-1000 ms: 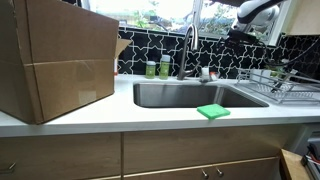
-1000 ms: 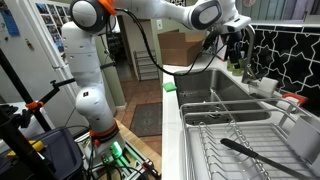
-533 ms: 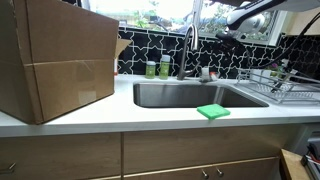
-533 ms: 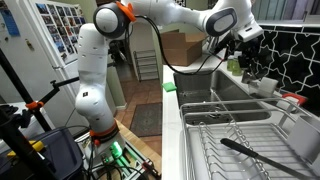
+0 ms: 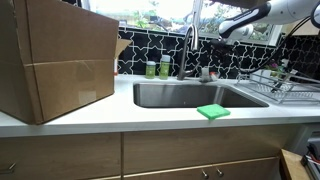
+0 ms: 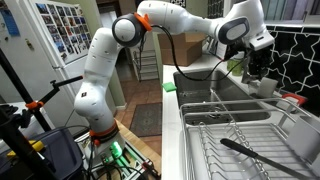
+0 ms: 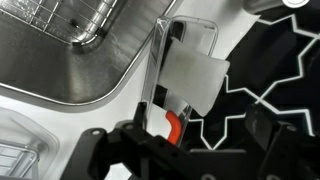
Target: Put the white sponge on the edge of the sink then put the green sponge in the sponge holder
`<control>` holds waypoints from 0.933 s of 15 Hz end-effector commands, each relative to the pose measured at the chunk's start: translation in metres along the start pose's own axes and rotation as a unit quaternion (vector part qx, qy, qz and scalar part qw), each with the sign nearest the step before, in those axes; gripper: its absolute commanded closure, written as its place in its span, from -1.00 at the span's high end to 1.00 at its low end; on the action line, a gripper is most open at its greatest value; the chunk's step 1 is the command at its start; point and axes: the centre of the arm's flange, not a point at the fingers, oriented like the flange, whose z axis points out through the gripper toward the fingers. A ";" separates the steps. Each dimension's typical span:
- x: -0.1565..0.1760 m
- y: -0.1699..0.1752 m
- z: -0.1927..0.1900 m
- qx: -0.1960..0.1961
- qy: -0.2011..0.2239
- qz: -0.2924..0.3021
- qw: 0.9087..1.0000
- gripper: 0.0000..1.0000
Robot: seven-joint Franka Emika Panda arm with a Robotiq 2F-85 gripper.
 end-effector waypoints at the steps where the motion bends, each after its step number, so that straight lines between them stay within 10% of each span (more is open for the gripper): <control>1: 0.017 -0.017 0.024 -0.013 -0.018 0.003 1.000 1.00; 5: 0.019 -0.023 0.042 -0.018 -0.033 0.005 0.999 0.99; 14: 0.019 -0.031 0.063 -0.014 -0.038 0.000 0.999 0.30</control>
